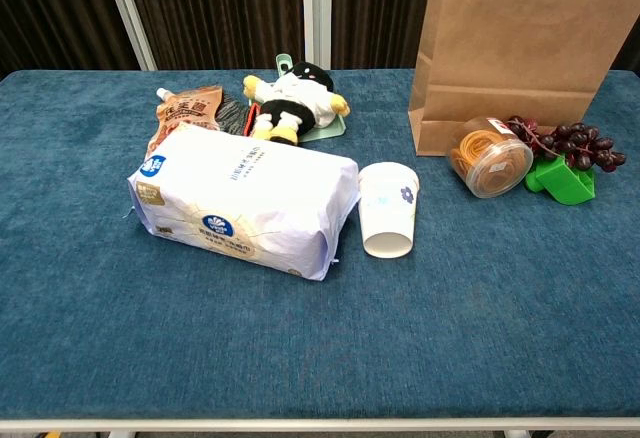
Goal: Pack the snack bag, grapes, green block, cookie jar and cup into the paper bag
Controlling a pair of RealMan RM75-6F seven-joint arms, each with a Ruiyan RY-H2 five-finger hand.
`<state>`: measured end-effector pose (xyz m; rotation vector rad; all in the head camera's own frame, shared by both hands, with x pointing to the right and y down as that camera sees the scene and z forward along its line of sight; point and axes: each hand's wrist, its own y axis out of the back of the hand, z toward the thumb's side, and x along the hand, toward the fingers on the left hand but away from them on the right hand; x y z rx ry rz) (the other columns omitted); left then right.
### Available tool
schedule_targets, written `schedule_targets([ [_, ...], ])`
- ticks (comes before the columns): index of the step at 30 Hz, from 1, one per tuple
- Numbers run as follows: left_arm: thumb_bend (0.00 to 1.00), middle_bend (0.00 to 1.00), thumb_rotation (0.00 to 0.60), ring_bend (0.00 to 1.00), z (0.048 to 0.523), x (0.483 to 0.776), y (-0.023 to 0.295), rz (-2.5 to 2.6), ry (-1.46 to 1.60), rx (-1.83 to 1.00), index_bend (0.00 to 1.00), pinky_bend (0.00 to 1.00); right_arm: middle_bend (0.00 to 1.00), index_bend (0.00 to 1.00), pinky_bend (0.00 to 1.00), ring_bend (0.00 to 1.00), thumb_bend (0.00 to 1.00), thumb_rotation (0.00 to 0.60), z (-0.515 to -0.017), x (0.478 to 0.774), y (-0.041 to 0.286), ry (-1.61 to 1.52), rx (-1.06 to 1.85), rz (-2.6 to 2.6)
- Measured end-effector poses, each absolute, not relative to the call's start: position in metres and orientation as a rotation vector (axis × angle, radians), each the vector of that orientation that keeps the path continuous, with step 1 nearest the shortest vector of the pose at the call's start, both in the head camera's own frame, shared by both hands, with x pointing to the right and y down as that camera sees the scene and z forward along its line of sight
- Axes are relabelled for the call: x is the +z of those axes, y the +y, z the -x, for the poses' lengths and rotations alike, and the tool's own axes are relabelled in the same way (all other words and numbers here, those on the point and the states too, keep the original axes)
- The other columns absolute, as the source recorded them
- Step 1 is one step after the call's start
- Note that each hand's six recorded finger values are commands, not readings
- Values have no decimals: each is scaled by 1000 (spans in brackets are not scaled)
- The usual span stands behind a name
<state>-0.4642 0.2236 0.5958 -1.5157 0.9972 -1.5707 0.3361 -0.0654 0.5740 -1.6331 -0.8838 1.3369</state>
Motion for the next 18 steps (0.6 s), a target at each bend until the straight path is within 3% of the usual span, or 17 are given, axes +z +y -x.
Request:
schedule_targets([
  [6,1,177,600,113,465,596,224,1517,1007,-1563,252,145,179,0,128,4,52,600,-335,554,-59,-934,1273,1628],
  [10,1,176,600,113,464,596,223,1520,1002,-1555,252,146,318,102,265,137,52,600,-344,534,-42,-985,1200,1612],
  [14,1,177,600,113,461,595,219,1522,997,-1535,252,146,384,217,364,221,52,600,-366,518,-7,-1016,1146,1616],
  [18,1,176,600,113,457,594,217,1528,988,-1516,252,146,387,251,377,235,52,600,-394,525,45,-974,1192,1685],
])
